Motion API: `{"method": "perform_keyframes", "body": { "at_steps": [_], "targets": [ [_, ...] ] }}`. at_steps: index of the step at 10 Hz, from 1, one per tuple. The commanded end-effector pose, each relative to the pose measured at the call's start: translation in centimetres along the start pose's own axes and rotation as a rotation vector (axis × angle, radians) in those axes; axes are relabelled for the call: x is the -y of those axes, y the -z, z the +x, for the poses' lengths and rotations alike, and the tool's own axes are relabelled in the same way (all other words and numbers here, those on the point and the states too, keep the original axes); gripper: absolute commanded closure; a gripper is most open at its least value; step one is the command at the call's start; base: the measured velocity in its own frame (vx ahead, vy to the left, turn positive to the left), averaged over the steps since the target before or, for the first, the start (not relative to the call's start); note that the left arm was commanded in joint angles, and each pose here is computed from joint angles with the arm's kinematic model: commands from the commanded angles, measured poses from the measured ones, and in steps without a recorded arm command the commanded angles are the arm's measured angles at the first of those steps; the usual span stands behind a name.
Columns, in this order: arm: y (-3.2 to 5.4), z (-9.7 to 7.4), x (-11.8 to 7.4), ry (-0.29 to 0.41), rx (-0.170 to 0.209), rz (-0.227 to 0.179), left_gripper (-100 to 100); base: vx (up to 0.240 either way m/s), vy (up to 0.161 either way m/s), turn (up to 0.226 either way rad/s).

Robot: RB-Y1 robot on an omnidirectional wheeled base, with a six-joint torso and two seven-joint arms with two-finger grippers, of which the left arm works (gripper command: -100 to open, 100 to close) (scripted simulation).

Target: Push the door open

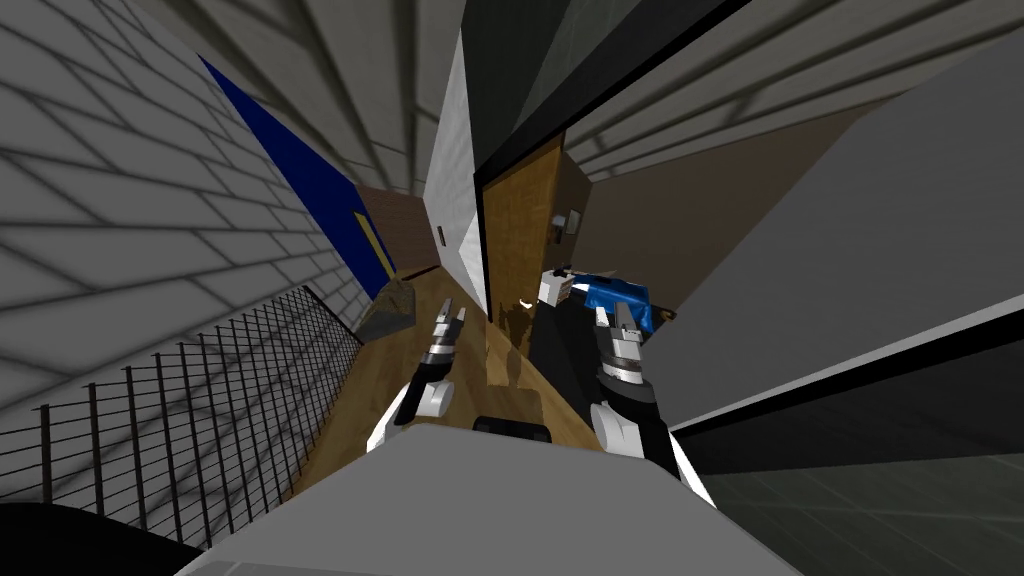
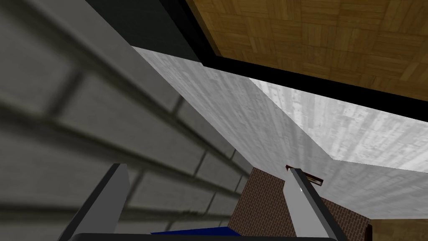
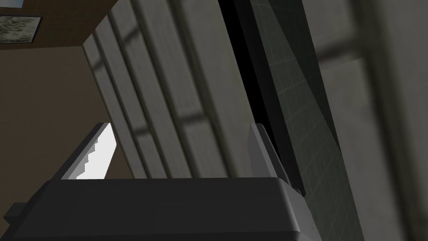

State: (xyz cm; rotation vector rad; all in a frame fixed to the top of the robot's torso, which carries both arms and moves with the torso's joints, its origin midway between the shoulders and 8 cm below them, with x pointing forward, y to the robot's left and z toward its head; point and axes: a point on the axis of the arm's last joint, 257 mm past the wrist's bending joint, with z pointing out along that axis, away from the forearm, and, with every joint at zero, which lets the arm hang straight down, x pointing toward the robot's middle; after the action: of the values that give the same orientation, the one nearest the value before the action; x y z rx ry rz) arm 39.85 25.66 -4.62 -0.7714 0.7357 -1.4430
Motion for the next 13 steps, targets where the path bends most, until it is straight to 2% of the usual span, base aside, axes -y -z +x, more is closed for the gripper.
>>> {"method": "perform_keyframes", "body": {
  "at_steps": [1, 8, 9, 13],
  "targets": [
    [0.46, 0.6, -1.4, 0.008, -0.01, -0.022, -100, 0.088, 0.043, -0.088],
    [2.16, 3.3, -7.7, 0.04, -0.062, -0.124, -100, 0.094, 0.035, -0.094],
    [2.25, 3.3, -7.9, 0.04, -0.062, -0.129, -100, 0.059, 0.027, -0.039],
    [3.74, 5.1, -11.6, 0.056, -0.098, -0.194, -100, 0.078, 0.031, -0.089]
  ]
}}
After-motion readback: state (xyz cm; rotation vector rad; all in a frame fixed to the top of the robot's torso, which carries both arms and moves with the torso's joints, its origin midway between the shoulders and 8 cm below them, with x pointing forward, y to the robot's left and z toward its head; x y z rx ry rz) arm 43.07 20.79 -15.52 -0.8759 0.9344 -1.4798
